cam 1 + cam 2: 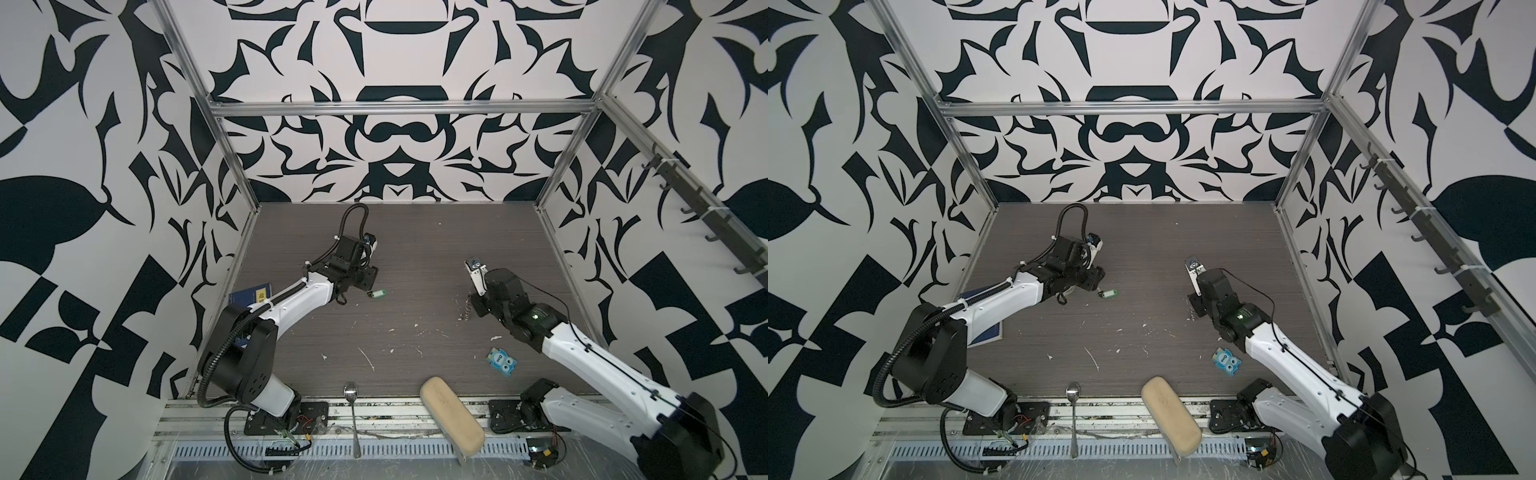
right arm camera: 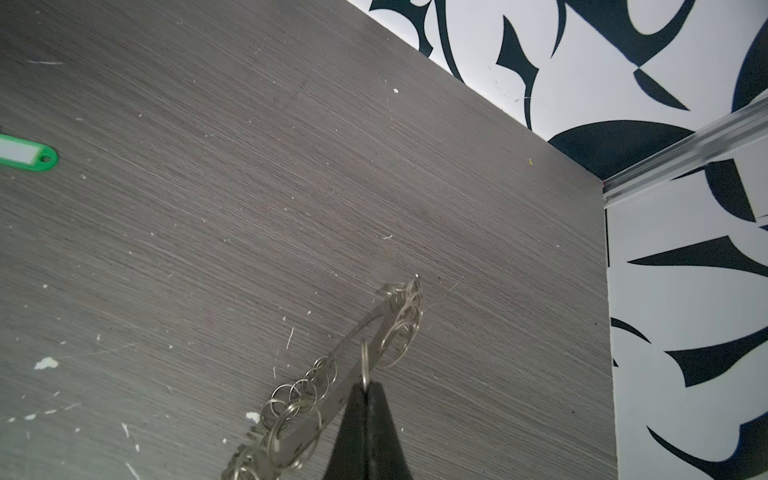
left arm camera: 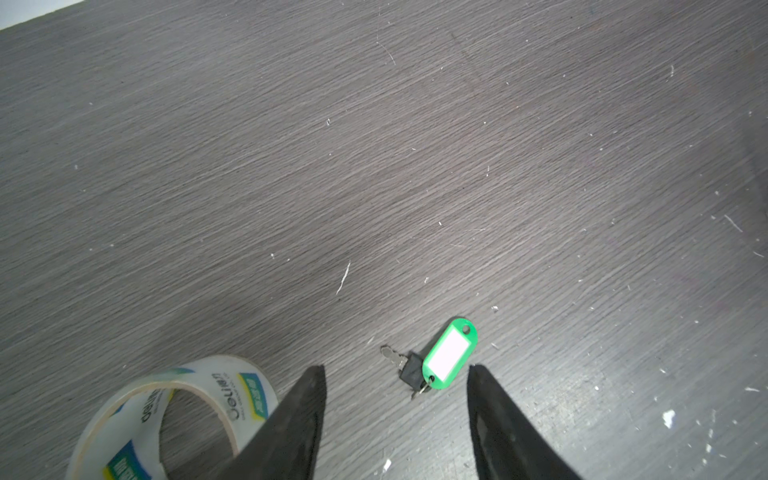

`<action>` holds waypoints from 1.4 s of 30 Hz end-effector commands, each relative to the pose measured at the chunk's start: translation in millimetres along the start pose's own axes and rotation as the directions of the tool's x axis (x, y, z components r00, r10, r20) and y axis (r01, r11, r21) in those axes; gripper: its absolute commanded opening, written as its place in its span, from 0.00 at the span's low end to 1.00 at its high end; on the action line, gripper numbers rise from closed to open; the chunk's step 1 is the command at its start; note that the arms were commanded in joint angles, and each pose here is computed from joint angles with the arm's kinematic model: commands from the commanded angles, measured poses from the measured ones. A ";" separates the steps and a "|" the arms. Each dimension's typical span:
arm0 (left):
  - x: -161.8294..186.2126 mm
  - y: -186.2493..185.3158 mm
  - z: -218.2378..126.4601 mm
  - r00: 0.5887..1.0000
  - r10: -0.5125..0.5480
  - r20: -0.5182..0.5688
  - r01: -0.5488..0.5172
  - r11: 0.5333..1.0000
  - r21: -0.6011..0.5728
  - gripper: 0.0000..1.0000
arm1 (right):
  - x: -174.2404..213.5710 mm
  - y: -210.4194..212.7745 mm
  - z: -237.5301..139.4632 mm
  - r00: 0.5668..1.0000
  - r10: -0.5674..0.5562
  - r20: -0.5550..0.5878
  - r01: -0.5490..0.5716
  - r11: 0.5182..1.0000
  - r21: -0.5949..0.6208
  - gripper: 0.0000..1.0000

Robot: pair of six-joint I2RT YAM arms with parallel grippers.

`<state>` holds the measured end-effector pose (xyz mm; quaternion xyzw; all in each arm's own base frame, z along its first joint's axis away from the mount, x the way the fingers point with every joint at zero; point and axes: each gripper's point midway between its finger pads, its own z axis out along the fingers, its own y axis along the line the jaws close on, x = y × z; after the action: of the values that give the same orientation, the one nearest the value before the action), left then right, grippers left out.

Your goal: Remove the keys from the keyring

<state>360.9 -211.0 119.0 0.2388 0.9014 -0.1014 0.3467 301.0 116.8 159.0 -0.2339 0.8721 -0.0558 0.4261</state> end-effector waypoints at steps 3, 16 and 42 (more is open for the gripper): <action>-12.6 -0.4 -6.7 0.999 -0.002 0.037 0.002 1.000 0.001 0.59 | -33.1 -1.8 34.6 0.999 -0.010 -0.045 0.010 1.000 0.015 0.00; -12.0 7.9 -22.1 0.998 0.003 0.063 -0.001 1.000 -0.029 0.61 | 5.6 -6.9 138.2 0.941 0.051 -0.334 -0.061 0.998 -0.019 0.00; -36.9 145.1 -134.9 0.746 -0.032 0.666 0.378 0.843 -0.383 0.99 | 48.2 -136.3 64.5 0.866 0.374 0.331 -0.491 0.762 0.422 1.00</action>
<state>377.3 -72.8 211.0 0.0381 0.7906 -0.0125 0.6111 351.5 -11.7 82.9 0.0469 0.8616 -0.1459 0.4839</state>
